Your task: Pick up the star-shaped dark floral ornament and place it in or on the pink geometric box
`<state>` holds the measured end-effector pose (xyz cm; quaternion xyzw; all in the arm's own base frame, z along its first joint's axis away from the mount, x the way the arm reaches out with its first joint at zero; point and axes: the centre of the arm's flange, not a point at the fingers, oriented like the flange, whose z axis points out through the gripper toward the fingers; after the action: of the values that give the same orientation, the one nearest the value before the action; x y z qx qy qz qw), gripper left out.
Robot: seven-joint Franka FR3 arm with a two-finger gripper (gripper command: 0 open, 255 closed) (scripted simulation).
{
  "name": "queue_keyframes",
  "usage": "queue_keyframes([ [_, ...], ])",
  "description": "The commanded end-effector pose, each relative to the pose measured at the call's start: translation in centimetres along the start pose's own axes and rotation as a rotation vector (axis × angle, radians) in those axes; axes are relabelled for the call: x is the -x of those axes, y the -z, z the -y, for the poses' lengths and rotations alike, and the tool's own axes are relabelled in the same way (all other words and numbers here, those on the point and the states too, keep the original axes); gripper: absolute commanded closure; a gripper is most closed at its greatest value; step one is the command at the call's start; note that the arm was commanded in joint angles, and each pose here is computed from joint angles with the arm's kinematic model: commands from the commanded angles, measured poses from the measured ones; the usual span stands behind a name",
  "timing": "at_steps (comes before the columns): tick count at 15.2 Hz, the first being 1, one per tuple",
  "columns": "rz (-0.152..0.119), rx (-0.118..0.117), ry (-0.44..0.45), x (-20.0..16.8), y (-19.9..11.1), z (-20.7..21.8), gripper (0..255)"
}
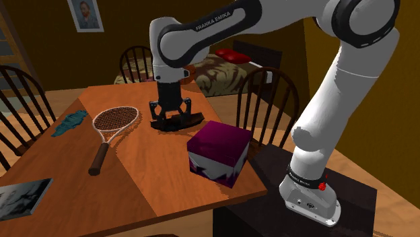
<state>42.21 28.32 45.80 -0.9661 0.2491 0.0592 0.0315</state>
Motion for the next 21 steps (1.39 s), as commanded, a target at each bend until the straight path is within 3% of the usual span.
queue_keyframes([
  [1, 0.000, 0.000, 0.000, 0.2, 1.1, 0.1, 255],
  [4, 0.000, 0.000, 0.000, 0.4, 2.4, 0.1, 255],
  [17, 0.000, 0.000, 0.000, 6.6, 2.7, -15.9, 255],
  [21, 0.000, 0.000, 0.000, 6.8, 1.2, -16.9, 255],
])
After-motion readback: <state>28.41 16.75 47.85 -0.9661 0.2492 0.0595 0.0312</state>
